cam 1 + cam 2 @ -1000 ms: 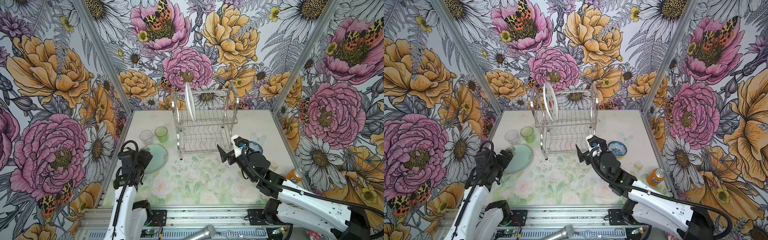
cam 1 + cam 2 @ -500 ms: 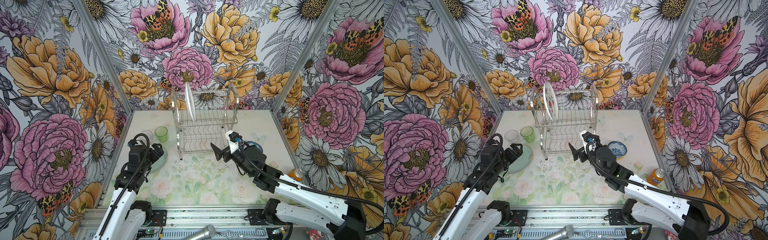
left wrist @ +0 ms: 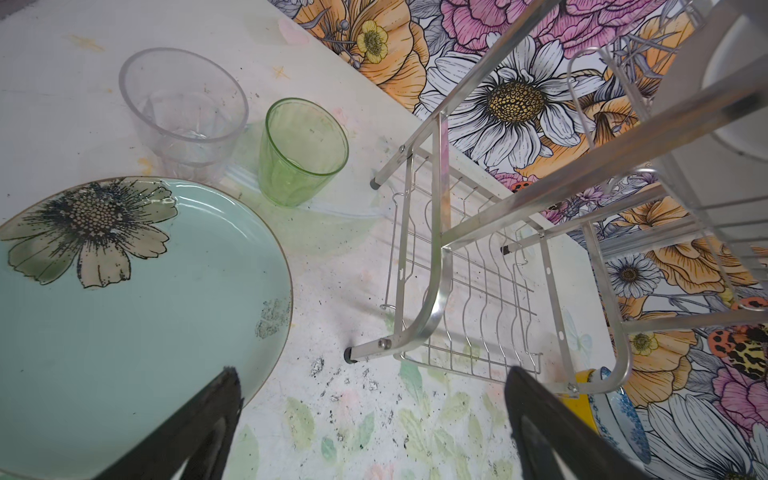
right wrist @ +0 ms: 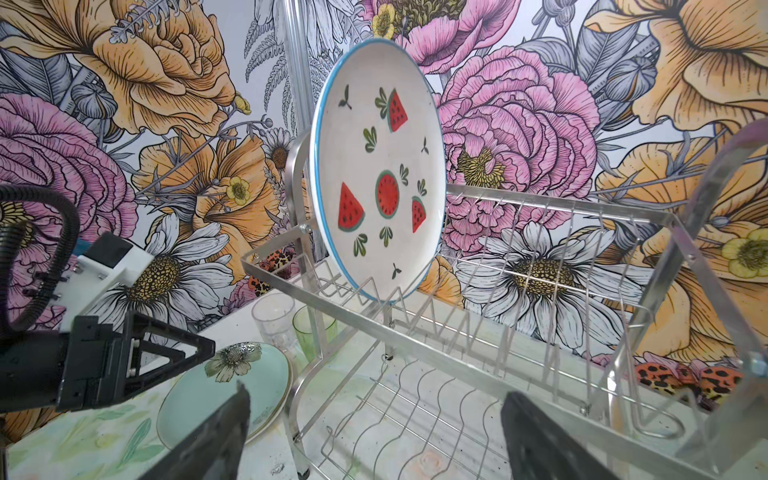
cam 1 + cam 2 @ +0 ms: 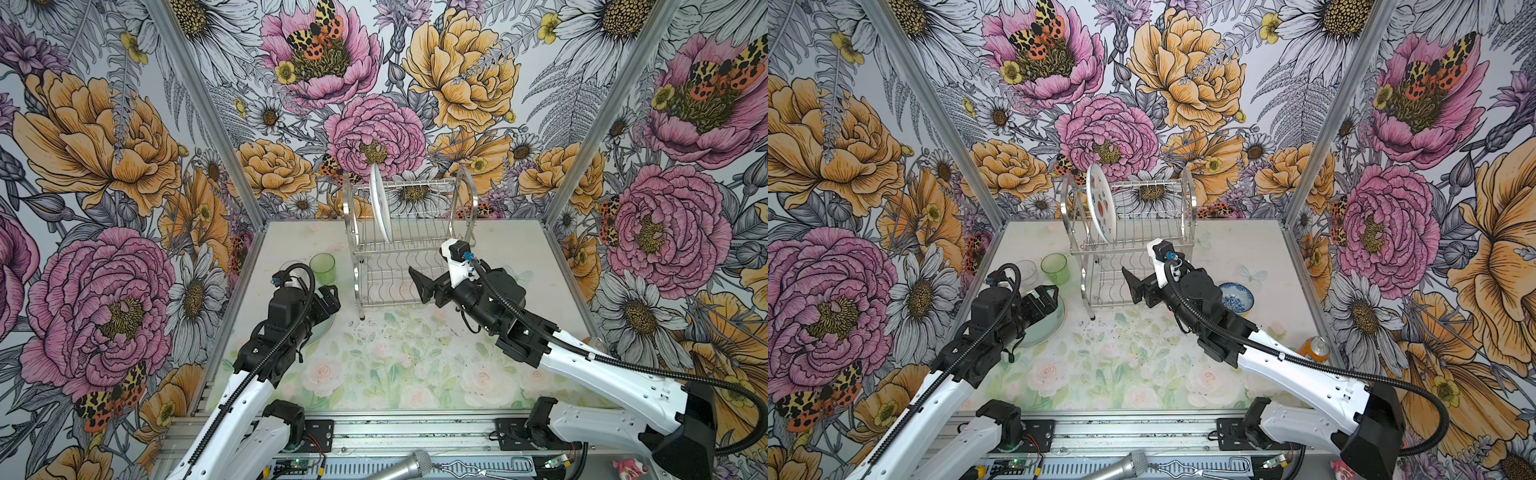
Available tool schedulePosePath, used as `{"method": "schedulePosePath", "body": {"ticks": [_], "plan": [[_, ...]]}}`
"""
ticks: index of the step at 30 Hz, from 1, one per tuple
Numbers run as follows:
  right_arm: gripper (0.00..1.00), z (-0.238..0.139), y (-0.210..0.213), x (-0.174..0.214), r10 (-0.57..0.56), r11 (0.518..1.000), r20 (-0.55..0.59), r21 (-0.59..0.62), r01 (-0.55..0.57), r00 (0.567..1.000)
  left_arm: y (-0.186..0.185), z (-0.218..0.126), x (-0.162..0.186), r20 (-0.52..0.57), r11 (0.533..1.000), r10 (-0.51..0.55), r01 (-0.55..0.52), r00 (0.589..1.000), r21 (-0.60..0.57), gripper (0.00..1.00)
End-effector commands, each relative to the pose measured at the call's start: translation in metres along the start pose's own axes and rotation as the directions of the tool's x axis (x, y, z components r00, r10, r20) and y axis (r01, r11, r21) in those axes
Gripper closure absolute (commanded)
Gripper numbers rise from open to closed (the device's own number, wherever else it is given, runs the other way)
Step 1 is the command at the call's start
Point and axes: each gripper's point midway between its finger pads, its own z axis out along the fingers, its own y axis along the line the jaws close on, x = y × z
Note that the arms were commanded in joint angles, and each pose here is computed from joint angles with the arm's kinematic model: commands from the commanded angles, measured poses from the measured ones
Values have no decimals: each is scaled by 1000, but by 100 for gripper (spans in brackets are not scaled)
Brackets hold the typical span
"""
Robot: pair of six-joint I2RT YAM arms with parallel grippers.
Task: Unload the mixed dishes from the dish rack
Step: 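Raise the left gripper off the plate while the right gripper moves to the watermelon plate, then lower the right gripper over the watermelon-print plate rim and close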
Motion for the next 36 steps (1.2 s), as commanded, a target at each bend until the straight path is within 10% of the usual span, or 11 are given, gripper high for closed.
{"method": "schedulePosePath", "body": {"ticks": [1,36], "plan": [[5,9,5,-12,27,999,7,-21,-26,1000,0,1,-4,43,1000,30,-31,999,3,1],[33,121,33,-61,-132,991,59,41,130,990,-10,-10,-7,89,996,36,-43,995,80,1]]}}
